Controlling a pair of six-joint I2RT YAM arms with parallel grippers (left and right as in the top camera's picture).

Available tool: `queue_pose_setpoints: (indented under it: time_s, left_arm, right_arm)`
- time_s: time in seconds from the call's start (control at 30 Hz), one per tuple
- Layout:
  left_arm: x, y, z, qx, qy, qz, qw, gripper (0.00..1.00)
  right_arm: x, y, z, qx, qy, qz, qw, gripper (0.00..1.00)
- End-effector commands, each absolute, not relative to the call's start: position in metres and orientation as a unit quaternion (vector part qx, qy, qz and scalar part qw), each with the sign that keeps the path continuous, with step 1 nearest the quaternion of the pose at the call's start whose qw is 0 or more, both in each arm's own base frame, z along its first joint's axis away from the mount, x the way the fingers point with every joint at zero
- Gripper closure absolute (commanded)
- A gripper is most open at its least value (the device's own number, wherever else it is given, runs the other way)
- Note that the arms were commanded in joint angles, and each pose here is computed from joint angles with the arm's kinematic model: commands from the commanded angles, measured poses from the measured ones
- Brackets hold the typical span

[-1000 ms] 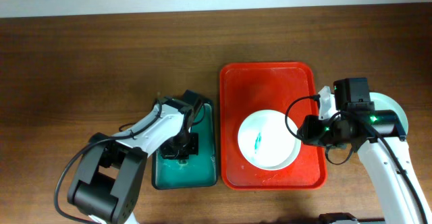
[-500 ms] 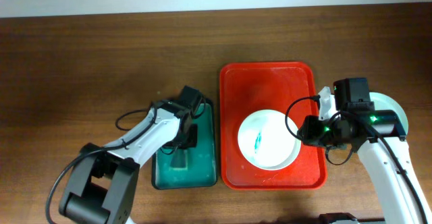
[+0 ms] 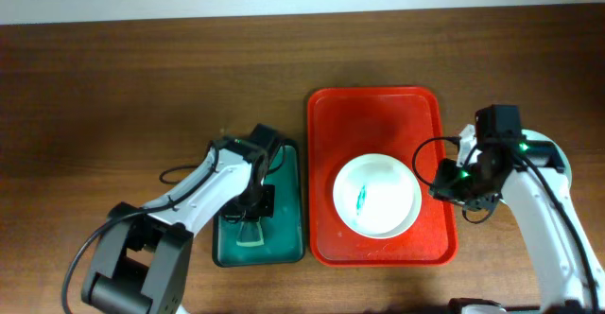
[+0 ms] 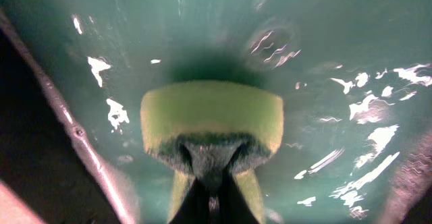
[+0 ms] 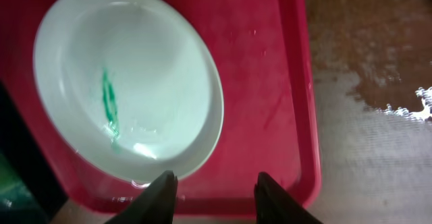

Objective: Clean dirty plates on tray and stack at the side
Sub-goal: 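Grasp the sponge in the teal tray with the left gripper, then scrub the white plate with the sponge in the left gripper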

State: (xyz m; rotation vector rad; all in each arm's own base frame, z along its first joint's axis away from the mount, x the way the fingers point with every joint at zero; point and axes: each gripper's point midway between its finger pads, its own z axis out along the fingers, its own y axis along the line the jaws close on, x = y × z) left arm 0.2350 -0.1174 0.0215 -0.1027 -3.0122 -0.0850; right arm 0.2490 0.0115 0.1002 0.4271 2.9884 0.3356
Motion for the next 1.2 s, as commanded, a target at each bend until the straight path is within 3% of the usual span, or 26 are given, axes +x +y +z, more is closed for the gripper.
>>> queue_pose_setpoints:
  time_s: [0.0, 0.1, 0.27, 0.33, 0.43, 0.7, 0.77, 0.83, 0.9, 0.97, 1.07, 1.17]
  left_arm:
    - [0.283, -0.137, 0.092, -0.062, -0.998, -0.013, 0.0, 1.0]
    - [0.315, -0.153, 0.149, -0.082, -0.995, 0.014, -0.064, 1.0]
    - [0.326, -0.224, 0.174, -0.128, -0.976, 0.137, -0.114, 1.0]
    - [0.325, -0.252, 0.176, -0.153, -0.966, 0.154, -0.138, 1.0]
    - [0.312, -0.298, 0.155, -0.145, -0.964, 0.179, -0.135, 1.0]
    - [0.288, -0.381, 0.019, -0.199, -0.954, 0.221, -0.031, 1.0]
    - [0.296, -0.368, -0.003, -0.191, -0.965, 0.176, -0.038, 1.0]
    - [0.32, -0.291, -0.015, -0.168, -0.982, -0.026, -0.083, 1.0]
    - [0.324, -0.246, -0.008, -0.167, -0.972, -0.138, -0.09, 1.0]
    - [0.322, -0.238, -0.007, -0.166, -0.971, -0.15, -0.081, 1.0]
    - [0.3, -0.311, -0.016, -0.167, -0.984, 0.054, -0.026, 1.0]
    - [0.278, -0.389, 0.008, -0.199, -0.946, 0.254, 0.008, 1.0]
  right_arm:
    - [0.26, 0.012, 0.074, 0.103, 0.987, 0.115, 0.034, 0.59]
    - [0.27, 0.02, 0.041, 0.106, 0.984, 0.142, -0.003, 0.6]
    - [0.265, 0.036, -0.008, 0.107, 0.978, 0.175, -0.044, 0.95]
    - [0.262, 0.042, -0.01, 0.111, 0.977, 0.173, -0.05, 0.95]
    - [0.255, 0.048, -0.011, 0.102, 0.979, 0.162, -0.064, 0.96]
    - [0.247, 0.044, -0.011, 0.105, 0.981, 0.146, -0.078, 0.96]
    - [0.246, 0.044, -0.011, 0.105, 0.98, 0.145, -0.08, 0.96]
    - [0.246, 0.043, -0.011, 0.105, 0.981, 0.145, -0.08, 0.96]
    - [0.246, 0.043, -0.011, 0.105, 0.981, 0.145, -0.08, 0.95]
    - [0.247, 0.043, -0.011, 0.105, 0.981, 0.145, -0.08, 0.96]
    - [0.246, 0.041, -0.012, 0.105, 0.982, 0.138, -0.079, 0.96]
    - [0.246, 0.039, -0.013, 0.105, 0.982, 0.133, -0.08, 0.96]
